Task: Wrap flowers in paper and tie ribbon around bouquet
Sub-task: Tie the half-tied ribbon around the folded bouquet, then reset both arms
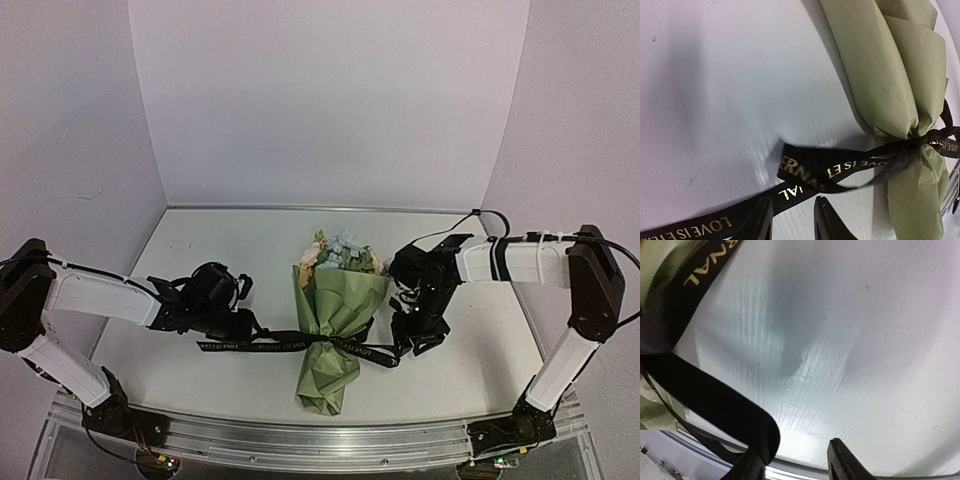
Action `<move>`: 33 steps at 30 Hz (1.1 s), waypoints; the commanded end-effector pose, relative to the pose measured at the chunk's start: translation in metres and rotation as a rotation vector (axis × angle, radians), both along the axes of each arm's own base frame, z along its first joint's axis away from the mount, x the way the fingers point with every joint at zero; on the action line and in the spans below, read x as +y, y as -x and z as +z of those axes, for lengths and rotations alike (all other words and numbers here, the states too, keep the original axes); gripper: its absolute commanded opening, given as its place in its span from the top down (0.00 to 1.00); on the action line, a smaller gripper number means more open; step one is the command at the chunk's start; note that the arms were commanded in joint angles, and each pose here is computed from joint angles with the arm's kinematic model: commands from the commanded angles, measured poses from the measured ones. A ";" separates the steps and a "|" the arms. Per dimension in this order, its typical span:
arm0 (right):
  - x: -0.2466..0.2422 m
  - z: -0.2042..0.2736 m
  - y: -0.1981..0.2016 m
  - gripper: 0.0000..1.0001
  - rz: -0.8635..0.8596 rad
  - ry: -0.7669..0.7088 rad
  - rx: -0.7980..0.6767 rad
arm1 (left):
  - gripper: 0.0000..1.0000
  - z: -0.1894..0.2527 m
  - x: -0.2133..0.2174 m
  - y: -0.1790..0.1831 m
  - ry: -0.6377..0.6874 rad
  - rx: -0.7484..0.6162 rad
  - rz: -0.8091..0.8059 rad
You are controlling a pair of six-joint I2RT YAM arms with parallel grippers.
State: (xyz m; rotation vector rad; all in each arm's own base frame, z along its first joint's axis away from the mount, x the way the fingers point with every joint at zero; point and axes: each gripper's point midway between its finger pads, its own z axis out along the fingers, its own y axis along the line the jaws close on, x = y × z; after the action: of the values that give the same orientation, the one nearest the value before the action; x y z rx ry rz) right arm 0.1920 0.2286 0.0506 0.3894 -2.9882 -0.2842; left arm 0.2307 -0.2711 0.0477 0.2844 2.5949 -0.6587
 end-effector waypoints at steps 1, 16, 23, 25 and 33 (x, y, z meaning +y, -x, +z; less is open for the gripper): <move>-0.001 0.029 0.008 0.44 -0.066 -0.029 -0.004 | 0.53 0.025 -0.012 -0.009 0.017 -0.064 -0.017; -0.032 0.070 0.005 0.02 -0.094 -0.059 -0.234 | 0.00 0.152 -0.012 -0.035 0.175 -0.343 0.044; -0.071 0.086 0.008 0.02 -0.092 -0.027 -0.427 | 0.00 0.213 0.002 -0.050 0.228 -0.478 0.150; -0.079 0.089 0.010 0.02 -0.095 -0.029 -0.468 | 0.00 0.225 0.005 -0.052 0.237 -0.499 0.172; -0.098 0.096 0.015 0.02 -0.096 -0.018 -0.547 | 0.00 0.242 0.011 -0.054 0.216 -0.528 0.188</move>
State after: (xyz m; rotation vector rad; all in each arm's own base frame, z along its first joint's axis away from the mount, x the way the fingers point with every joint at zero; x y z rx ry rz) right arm 0.1742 0.1426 0.1448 0.3454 -3.4994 -0.3422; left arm 0.2829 -0.2679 0.2631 0.1252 2.0538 -0.7085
